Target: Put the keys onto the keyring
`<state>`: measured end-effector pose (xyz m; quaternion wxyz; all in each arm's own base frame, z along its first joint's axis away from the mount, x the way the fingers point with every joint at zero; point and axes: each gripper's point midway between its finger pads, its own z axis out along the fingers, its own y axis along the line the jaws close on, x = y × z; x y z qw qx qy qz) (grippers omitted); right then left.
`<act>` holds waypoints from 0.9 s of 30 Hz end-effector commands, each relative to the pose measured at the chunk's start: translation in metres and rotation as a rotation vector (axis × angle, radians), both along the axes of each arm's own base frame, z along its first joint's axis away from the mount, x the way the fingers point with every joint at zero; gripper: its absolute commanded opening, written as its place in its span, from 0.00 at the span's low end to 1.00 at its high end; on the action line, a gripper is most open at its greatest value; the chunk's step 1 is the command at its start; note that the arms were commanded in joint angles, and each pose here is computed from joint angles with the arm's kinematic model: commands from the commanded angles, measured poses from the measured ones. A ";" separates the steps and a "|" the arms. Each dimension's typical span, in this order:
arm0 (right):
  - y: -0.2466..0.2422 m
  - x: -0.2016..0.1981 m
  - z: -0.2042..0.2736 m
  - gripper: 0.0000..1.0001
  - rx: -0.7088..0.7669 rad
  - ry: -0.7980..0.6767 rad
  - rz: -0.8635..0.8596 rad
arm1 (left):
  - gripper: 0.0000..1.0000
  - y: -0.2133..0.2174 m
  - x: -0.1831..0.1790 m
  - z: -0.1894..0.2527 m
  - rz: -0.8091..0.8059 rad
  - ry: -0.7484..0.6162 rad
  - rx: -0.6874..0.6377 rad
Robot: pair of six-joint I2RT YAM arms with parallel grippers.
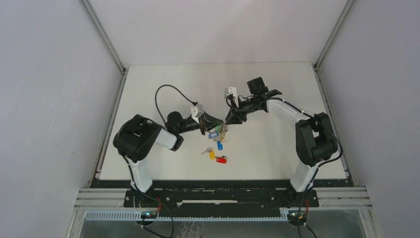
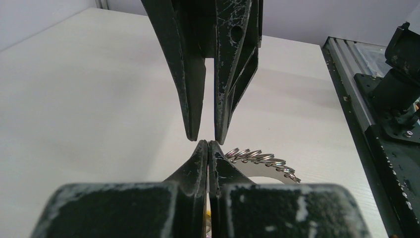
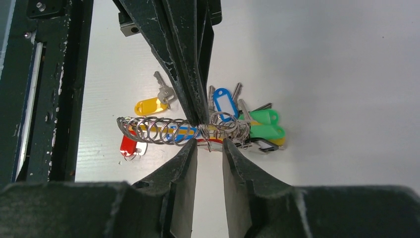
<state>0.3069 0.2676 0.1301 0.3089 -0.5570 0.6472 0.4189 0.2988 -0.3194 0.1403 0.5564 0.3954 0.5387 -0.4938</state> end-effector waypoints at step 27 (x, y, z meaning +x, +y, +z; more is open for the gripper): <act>0.003 0.002 0.004 0.00 -0.031 -0.030 0.031 | 0.04 0.000 0.000 0.025 -0.001 -0.087 -0.044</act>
